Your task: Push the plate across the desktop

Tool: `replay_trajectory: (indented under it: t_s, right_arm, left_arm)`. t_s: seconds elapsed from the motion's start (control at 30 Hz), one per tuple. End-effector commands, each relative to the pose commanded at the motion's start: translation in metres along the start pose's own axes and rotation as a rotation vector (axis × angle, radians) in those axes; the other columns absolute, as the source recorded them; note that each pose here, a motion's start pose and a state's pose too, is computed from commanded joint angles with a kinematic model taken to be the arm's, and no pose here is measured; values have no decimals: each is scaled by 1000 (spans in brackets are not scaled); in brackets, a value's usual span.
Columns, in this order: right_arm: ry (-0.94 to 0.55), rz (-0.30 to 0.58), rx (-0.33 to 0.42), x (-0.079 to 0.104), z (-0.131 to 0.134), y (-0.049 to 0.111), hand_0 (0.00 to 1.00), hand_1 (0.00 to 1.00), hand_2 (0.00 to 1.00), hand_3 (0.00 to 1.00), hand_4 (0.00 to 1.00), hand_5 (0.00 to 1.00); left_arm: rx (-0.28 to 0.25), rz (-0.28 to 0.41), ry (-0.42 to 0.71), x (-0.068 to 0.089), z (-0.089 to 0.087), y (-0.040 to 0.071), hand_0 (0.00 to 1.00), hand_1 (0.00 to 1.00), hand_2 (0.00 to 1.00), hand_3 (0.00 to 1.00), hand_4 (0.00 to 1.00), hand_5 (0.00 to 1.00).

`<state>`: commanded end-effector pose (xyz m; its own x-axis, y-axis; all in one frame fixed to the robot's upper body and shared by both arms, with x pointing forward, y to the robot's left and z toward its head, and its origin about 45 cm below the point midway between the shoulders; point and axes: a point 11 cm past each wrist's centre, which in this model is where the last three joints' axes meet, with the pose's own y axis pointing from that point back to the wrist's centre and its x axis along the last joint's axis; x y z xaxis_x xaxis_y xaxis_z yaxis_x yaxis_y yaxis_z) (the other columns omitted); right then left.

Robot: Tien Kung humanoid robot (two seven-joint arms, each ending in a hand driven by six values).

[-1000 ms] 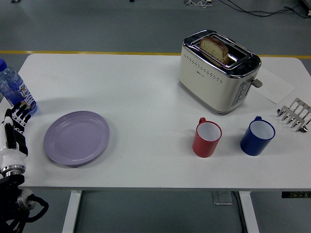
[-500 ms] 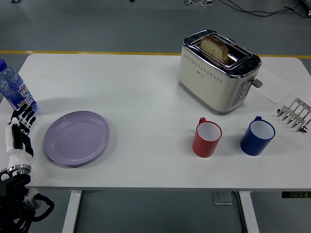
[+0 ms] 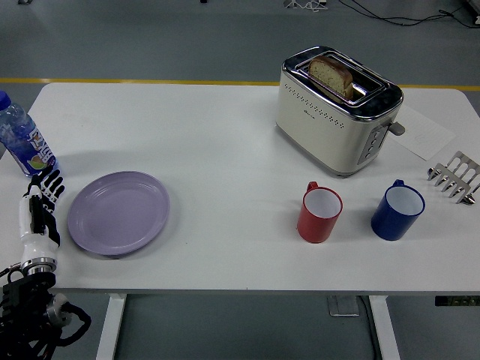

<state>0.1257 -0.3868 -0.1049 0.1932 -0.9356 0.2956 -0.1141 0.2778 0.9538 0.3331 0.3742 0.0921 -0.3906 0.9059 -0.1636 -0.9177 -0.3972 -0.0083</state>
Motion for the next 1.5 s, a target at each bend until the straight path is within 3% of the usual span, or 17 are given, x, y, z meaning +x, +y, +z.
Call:
replay_trajectory:
  t_s: [0.97, 1.5]
  right_arm:
    - [11, -6, -1, -2, 0, 0, 640, 618, 633, 579, 363, 151]
    - [15, -6, 0, -2, 0, 0, 640, 618, 633, 579, 363, 151]
  left_arm:
    - [-5, -99, 4, -45, -1, 4, 798, 814, 807, 740, 464, 998]
    - [22, -171, 28, -72, -6, 15, 796, 813, 805, 740, 460, 998]
